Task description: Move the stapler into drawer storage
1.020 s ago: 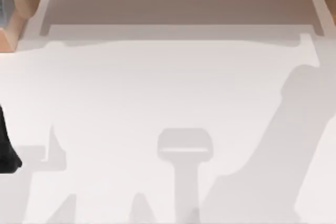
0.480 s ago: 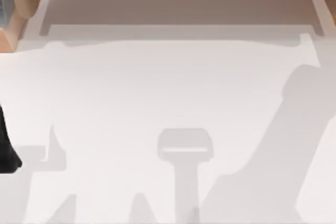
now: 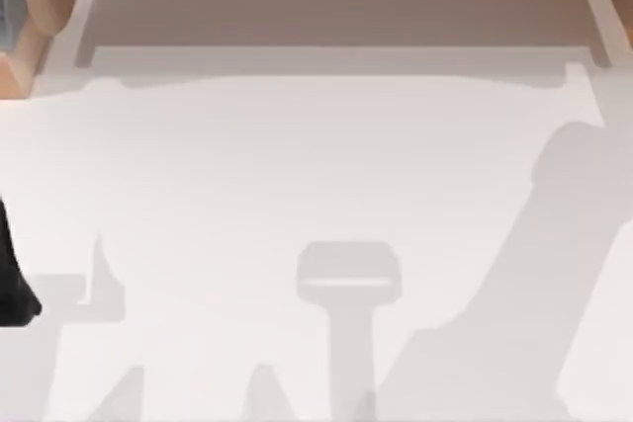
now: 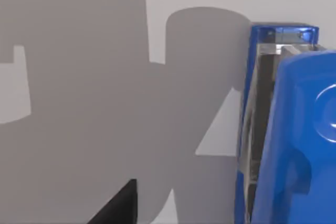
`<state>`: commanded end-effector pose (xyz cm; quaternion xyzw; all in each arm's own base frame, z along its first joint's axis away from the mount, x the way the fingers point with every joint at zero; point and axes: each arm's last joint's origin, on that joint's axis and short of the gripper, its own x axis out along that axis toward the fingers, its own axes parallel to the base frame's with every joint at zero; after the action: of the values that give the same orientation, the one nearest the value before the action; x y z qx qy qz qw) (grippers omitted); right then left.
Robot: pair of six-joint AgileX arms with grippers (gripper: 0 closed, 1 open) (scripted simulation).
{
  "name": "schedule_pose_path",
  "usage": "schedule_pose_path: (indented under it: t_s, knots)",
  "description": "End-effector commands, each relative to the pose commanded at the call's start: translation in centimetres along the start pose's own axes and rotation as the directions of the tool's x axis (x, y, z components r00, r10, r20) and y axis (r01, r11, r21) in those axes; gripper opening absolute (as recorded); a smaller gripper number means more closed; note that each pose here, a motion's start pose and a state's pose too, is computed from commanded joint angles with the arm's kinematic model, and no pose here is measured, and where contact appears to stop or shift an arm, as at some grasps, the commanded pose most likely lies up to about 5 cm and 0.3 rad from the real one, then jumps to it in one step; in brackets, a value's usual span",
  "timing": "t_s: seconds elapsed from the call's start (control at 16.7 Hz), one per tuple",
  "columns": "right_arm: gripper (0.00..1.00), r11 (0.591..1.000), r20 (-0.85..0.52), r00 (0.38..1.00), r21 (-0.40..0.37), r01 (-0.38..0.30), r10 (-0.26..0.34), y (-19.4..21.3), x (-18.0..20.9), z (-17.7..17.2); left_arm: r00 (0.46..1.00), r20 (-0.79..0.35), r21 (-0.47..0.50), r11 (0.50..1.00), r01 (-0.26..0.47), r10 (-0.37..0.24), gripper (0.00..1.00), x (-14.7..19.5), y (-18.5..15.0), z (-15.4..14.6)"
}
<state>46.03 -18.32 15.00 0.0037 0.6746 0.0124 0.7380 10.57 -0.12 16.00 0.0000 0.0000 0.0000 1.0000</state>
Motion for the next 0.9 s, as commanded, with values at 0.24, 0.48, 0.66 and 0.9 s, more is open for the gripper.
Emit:
schedule_pose_path:
  t_s: [0.24,0.48,0.66,0.9]
  knots:
    - [1.0,1.0,0.0,1.0,0.0,0.0,0.0,0.0,0.0,0.0,1.0,0.0,0.0,1.0,0.0,0.0,1.0,0.0,0.0,0.0]
    - [1.0,1.0,0.035,0.999,-0.021,0.008,-0.007,0.3,-0.9,0.1,1.0,0.0,0.0,1.0,0.0,0.0,1.0,0.0,0.0,0.0]
    - [1.0,0.994,0.171,0.985,-0.092,0.05,-0.034,0.5,-3.7,0.2,1.0,0.0,0.0,1.0,0.0,0.0,1.0,0.0,0.0,0.0]
    - [1.0,0.959,0.428,0.897,-0.193,0.206,-0.106,-0.9,-7.7,-0.4,1.0,0.0,0.0,1.0,0.0,0.0,1.0,0.0,0.0,0.0]
